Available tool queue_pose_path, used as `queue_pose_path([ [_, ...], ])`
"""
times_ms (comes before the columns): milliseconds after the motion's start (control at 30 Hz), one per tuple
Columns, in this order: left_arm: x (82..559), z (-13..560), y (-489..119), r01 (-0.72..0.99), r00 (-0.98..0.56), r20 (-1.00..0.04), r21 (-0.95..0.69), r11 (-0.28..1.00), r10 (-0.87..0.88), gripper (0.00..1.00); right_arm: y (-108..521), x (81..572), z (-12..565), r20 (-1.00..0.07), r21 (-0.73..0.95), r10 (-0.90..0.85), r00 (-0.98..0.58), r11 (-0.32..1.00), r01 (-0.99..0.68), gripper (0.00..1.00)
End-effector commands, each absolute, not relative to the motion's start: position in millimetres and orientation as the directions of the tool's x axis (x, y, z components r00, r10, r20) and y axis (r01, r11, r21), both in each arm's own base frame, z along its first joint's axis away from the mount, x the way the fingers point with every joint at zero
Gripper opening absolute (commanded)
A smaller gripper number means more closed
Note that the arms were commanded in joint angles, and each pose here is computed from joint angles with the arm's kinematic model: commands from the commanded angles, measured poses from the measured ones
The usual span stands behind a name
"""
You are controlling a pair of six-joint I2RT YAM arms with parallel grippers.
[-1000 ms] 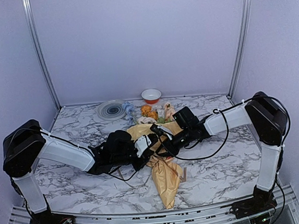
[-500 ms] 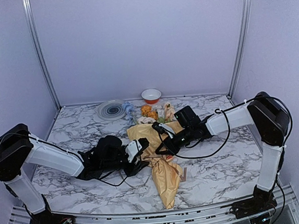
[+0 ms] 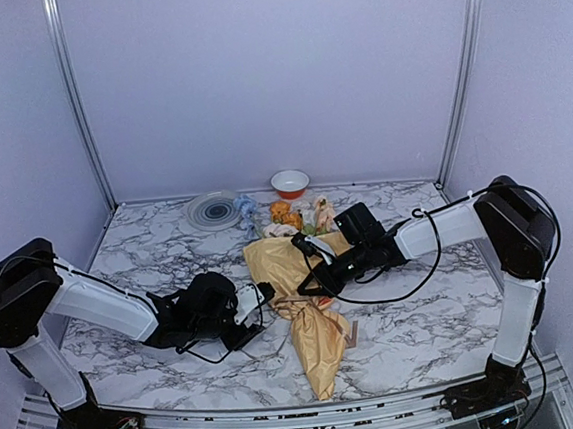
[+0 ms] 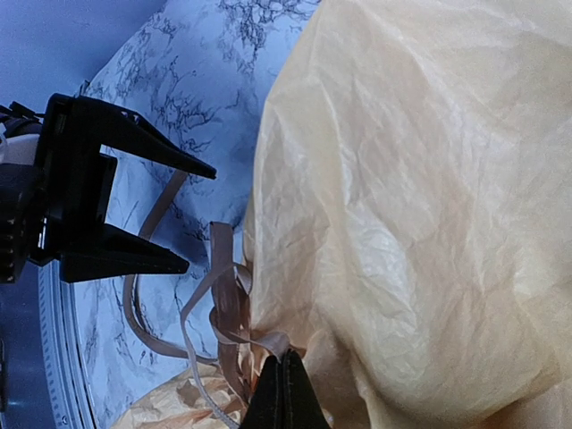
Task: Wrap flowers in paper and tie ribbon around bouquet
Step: Tie the half-tied ribbon around the folded bouquet.
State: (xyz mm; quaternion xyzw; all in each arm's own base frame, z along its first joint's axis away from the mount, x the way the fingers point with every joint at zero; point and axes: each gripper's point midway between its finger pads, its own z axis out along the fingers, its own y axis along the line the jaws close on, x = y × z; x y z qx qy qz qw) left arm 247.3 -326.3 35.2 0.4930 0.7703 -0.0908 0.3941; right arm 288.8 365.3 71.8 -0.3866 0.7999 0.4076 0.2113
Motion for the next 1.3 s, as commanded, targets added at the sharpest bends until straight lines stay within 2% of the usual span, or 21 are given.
queue_pose_path([
  [0,259.5,22.3,-322.8,0.804,-0.233,-0.641,0.296,0.516,0.731,0.6,367.1,293.4,88.4,-0.684,0.485,-0.417,-0.598,0.352,-0.8,0.0],
  [300,255.7,16.8,-350.8,0.862,-0.208,-0.658,0.226,0.453,0.724,0.56,366.9,293.9,88.1,-0.684,0.48,-0.422,-0.595,0.354,-0.803,0.0],
  [367,251.2,16.6,-355.2,0.878,-0.201,-0.663,0.205,0.433,0.721,0.45,367.0,294.5,88.5,-0.684,0.481,-0.42,-0.596,0.355,-0.802,0.0],
  [467,252.3,17.4,-353.7,0.872,-0.206,-0.664,0.209,0.443,0.719,0.09,366.8,295.2,90.5,-0.688,0.475,-0.419,-0.592,0.357,-0.805,0.0],
  [500,253.8,19.0,-352.6,0.865,-0.214,-0.666,0.211,0.455,0.715,0.0,366.3,295.6,91.8,-0.69,0.471,-0.417,-0.592,0.361,-0.804,0.0],
  [967,252.7,30.1,-346.9,0.844,-0.253,-0.691,0.185,0.504,0.677,0.0,330.8,291.3,80.7,-0.646,0.42,-0.395,-0.653,0.53,-0.737,0.0],
  [1267,253.9,19.5,-332.6,0.815,-0.292,-0.668,0.201,0.544,0.684,0.0,304.5,295.9,76.0,-0.626,0.407,-0.357,-0.693,0.608,-0.682,0.0],
])
